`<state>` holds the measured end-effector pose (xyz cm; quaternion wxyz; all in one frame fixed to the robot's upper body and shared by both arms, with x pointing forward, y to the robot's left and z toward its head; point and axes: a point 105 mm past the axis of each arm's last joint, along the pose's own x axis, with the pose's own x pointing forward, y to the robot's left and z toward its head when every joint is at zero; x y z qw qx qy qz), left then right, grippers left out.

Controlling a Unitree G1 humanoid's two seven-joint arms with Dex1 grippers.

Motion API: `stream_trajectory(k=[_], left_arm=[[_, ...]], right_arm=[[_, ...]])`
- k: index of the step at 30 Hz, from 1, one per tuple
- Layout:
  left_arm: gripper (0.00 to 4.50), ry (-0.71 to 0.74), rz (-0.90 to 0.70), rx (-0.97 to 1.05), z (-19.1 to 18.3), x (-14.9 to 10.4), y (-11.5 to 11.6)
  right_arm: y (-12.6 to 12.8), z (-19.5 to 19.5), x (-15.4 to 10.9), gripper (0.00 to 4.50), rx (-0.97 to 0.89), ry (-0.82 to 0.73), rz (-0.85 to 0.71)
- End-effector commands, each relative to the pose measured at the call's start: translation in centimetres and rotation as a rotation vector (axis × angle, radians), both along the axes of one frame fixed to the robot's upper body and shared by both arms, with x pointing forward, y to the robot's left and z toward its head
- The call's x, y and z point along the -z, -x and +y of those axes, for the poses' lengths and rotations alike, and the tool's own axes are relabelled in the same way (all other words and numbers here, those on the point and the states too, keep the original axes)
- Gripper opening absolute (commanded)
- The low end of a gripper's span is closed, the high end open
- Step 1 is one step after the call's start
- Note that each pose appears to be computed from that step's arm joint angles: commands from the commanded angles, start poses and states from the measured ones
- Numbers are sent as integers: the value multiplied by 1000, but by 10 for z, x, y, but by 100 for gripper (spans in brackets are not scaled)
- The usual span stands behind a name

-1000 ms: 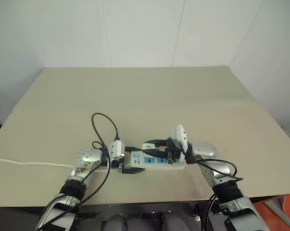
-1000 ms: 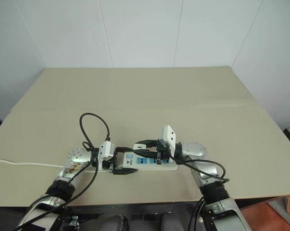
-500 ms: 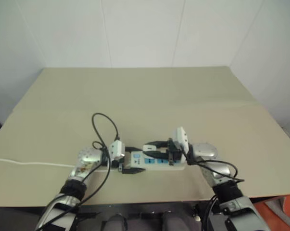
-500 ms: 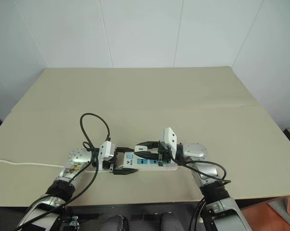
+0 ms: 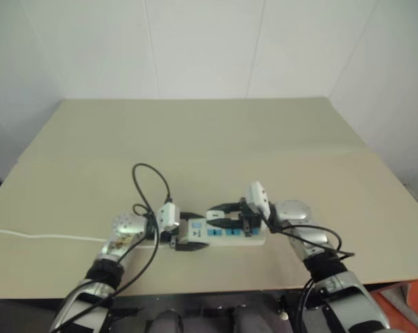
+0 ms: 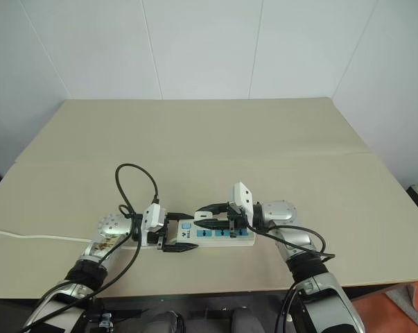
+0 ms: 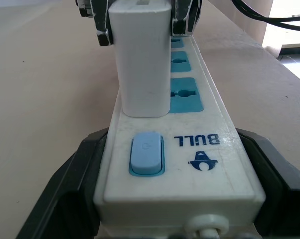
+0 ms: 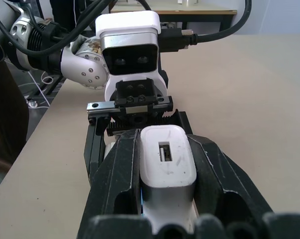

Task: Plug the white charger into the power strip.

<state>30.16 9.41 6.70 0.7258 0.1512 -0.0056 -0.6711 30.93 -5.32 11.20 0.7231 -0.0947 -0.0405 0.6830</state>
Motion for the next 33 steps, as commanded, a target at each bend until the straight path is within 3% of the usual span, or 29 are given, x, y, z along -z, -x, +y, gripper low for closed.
stream_trajectory(k=[1,7,17,23,25,27,33], left_arm=[[332,-76,36,20,8,14,9],[332,-79,35,21,9,14,8],[332,-69,34,14,7,14,8],[332,-56,27,-5,9,9,5],[407,-52,37,-4,12,2,3],[447,-45,45,8,15,-7,3],[447,14,42,23,22,-42,5]], right_arm=[[6,-13,45,120,37,139,128],[9,-13,45,120,18,146,160],[17,-10,45,449,-19,201,145],[15,-7,43,449,-15,203,122],[14,-6,42,450,-8,197,112],[13,-5,42,450,-3,194,106],[9,-2,36,450,10,180,65]])
